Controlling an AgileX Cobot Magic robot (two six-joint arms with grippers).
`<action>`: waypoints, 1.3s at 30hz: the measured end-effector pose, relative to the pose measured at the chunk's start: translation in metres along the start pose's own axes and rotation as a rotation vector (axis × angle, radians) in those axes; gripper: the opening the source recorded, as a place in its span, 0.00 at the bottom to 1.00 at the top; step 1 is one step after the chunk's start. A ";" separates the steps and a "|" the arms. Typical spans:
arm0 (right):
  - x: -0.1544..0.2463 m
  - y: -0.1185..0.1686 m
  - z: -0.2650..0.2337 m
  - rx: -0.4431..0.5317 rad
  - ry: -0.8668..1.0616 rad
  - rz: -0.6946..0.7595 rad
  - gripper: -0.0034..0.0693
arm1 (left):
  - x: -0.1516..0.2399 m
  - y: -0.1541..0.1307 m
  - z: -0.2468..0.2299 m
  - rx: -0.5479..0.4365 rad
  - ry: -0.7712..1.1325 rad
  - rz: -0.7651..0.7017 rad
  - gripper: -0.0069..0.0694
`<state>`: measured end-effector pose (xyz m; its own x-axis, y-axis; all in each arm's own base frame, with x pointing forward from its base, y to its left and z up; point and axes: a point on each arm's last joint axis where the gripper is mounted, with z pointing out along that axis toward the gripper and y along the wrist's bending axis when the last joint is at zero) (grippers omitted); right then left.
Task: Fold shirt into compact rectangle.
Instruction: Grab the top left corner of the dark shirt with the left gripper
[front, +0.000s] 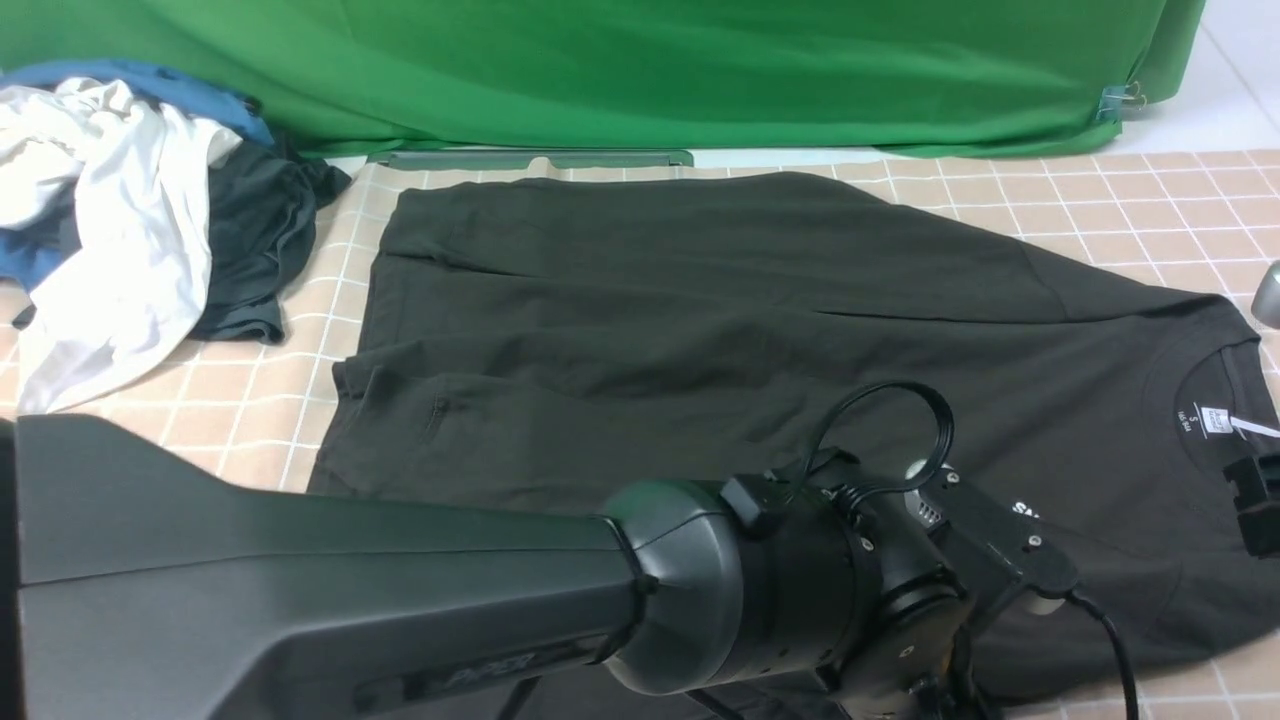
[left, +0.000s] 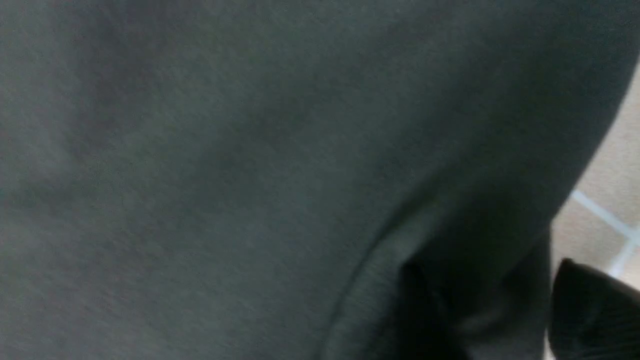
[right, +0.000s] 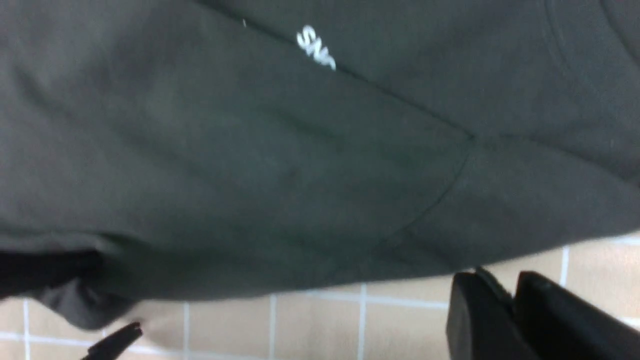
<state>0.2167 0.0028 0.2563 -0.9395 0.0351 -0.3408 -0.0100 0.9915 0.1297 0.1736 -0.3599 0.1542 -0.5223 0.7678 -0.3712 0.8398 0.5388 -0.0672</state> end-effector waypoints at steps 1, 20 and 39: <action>0.000 0.000 0.001 0.000 -0.002 0.001 0.25 | 0.000 0.000 0.000 -0.005 -0.002 0.009 0.38; -0.008 -0.006 0.043 -0.006 0.147 -0.013 0.76 | 0.006 -0.024 -0.014 0.135 0.067 -0.059 0.12; -0.007 -0.006 0.042 -0.009 0.149 -0.043 0.76 | -0.031 0.021 -0.100 -0.019 0.144 -0.084 0.30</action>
<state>0.2380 0.0021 0.2186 -0.9786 -0.0267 -0.2042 -0.0536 0.9905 0.1270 0.1923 -0.3379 0.2565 -0.6074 0.7608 -0.2286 0.7901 0.6084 -0.0745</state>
